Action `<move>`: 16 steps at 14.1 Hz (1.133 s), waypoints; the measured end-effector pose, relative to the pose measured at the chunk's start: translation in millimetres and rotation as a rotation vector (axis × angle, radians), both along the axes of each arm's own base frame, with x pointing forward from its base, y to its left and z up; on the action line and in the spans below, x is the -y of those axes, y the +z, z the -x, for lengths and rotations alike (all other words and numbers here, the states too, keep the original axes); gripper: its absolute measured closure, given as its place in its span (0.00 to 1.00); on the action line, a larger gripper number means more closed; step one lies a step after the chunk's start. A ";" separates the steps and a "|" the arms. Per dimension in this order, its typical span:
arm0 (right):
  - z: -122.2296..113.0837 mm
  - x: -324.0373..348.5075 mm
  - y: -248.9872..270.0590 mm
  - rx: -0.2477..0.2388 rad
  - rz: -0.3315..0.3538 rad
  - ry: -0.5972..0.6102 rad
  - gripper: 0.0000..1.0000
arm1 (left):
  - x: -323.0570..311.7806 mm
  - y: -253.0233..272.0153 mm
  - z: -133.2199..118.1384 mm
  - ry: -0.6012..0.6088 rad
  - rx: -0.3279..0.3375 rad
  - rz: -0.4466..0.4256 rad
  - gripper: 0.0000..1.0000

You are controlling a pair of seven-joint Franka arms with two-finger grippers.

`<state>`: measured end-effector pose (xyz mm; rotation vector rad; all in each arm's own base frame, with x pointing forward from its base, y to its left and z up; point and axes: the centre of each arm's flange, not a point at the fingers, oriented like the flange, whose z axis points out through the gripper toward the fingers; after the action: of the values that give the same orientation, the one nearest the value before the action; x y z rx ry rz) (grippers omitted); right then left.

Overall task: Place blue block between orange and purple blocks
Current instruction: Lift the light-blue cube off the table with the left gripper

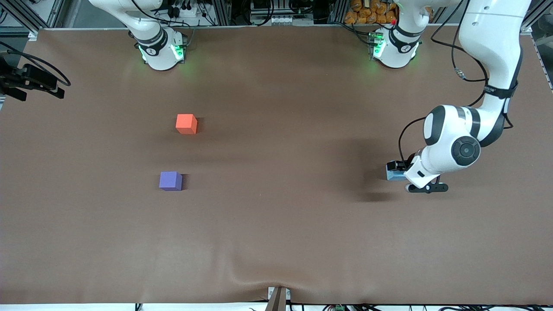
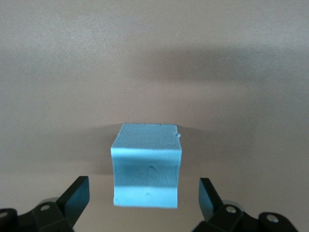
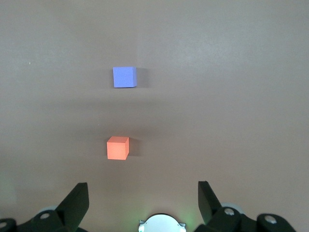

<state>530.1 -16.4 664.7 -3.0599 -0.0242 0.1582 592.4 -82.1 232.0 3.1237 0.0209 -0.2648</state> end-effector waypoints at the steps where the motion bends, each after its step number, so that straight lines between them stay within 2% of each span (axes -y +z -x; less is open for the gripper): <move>1: 0.0 0.0 0.0 0.000 0.000 0.000 0.00 | 0.0 -6.3 0.6 0.000 -0.007 0.000 0.00; 6: 0.1 0.0 -0.1 -0.001 0.000 0.000 0.00 | -0.1 -31.1 5.0 -0.001 -0.044 -0.002 0.00; 10: 0.2 0.0 -0.1 -0.002 0.000 0.000 0.00 | -0.3 -27.3 -2.6 0.002 -0.024 0.001 0.40; 11: 0.2 0.0 -0.1 -0.002 0.000 0.000 0.00 | -0.6 -25.2 -4.7 0.002 -0.019 0.001 0.44; 16: 0.3 0.0 -0.2 -0.002 0.000 0.000 0.00 | -3.4 16.5 -20.6 0.011 0.057 0.006 0.47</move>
<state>529.8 -16.4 664.5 -3.0596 -0.0242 0.1617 612.9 -78.8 248.5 3.1230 0.0362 -0.1753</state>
